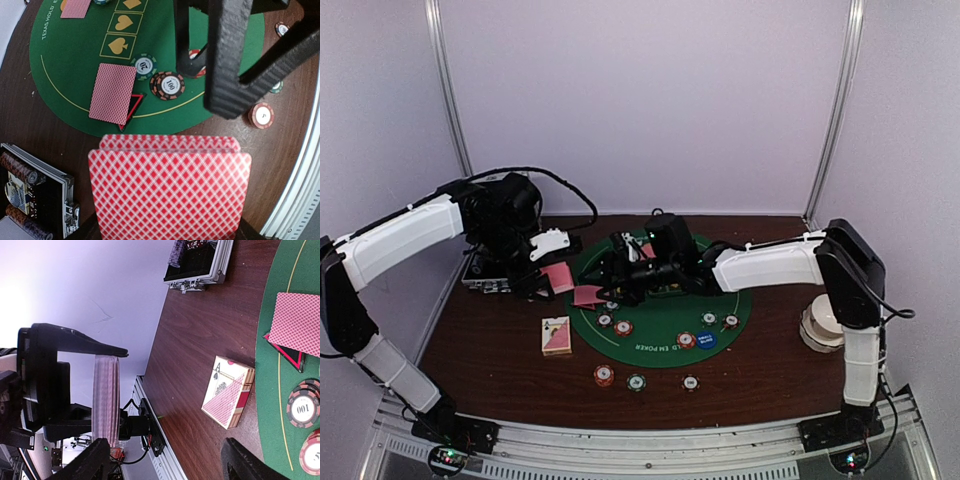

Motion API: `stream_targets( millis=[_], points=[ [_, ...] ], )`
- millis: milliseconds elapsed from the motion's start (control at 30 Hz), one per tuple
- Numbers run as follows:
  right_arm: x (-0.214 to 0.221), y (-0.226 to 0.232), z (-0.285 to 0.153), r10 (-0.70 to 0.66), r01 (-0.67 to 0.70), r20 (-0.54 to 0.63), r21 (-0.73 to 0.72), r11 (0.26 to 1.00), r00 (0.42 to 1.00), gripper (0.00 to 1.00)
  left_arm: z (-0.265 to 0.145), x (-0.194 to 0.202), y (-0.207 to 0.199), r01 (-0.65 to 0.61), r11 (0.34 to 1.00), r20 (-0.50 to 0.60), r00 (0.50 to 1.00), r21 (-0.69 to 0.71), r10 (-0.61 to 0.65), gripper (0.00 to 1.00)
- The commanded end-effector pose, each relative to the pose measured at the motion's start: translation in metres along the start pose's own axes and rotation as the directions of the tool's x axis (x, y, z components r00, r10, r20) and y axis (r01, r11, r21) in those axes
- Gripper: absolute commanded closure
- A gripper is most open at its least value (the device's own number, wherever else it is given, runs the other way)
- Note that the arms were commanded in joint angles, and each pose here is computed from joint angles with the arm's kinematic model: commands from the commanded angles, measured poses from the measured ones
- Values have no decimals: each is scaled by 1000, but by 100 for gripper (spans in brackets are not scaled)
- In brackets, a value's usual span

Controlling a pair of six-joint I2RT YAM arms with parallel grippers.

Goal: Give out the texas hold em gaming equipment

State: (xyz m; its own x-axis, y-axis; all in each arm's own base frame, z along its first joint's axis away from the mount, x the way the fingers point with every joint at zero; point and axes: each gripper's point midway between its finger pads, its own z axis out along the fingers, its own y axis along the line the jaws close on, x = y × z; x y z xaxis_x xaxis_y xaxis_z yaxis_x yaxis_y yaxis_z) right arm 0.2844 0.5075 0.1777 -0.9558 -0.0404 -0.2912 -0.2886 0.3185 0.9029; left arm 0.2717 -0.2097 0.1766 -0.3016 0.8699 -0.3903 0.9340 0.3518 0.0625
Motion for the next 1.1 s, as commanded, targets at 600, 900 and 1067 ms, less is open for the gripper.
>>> stream_targets(
  millis=[600, 900, 1067],
  points=[
    [-4, 44, 12, -12, 9, -13, -194, 981, 1000, 21, -5, -9, 4, 17, 1000, 30, 999, 0, -17, 100],
    [2, 51, 34, -3, -12, -62, -236, 972, 998, 22, -6, -10, 5, 20, 1000, 34, 999, -2, -20, 100],
    [1, 53, 43, -1, -17, -74, -242, 970, 997, 22, -6, -11, 4, 19, 1000, 38, 999, 2, -19, 100]
  ],
)
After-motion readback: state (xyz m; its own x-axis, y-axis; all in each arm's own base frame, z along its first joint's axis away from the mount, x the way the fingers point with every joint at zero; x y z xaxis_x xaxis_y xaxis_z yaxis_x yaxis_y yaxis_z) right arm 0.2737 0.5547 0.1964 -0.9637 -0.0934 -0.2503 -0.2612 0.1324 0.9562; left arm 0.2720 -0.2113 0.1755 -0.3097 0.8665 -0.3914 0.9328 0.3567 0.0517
